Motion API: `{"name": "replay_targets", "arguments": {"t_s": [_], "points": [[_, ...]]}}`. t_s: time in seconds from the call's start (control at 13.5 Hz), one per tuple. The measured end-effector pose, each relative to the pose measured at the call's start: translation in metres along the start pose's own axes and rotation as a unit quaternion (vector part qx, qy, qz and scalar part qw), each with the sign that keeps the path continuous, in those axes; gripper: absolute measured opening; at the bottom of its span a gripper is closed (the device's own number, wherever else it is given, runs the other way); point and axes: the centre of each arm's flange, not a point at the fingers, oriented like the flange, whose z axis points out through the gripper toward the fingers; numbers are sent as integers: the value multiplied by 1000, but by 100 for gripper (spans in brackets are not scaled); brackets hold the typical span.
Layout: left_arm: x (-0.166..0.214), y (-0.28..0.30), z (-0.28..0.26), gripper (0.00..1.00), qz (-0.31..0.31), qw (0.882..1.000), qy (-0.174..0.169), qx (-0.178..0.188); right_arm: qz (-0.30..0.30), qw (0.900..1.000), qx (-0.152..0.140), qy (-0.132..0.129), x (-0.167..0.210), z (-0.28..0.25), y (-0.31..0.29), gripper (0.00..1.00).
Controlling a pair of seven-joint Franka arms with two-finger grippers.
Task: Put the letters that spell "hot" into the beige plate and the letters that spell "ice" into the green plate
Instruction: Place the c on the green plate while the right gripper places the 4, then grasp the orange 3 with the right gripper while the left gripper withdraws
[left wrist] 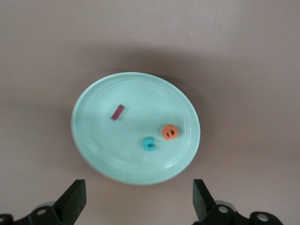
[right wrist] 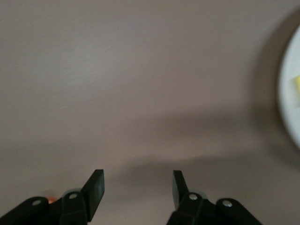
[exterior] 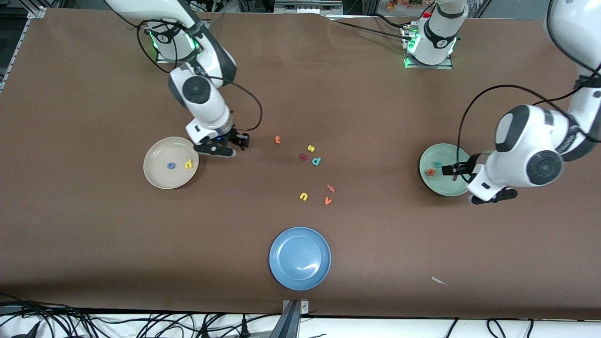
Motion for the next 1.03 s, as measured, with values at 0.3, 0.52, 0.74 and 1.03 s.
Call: {"name": "replay_targets", "arguments": {"t_s": [0.3,0.52,0.74,1.03], "points": [[-5,-23,-76,100,-22,1000,0,1,21,1000,12,-1,-28,6,-55,67],[-17,-34,-117,100,-19,1000,-10,3,18,1000,1,18,-46,18,-83,67],[-22,-28,-142,100,-13,1000,5,-2,24,999,-18,36,-59,37,-92,67],[-14,-32,-153,100,7,1000,19,-2,19,999,-22,35,-71,45,-98,67]]}}
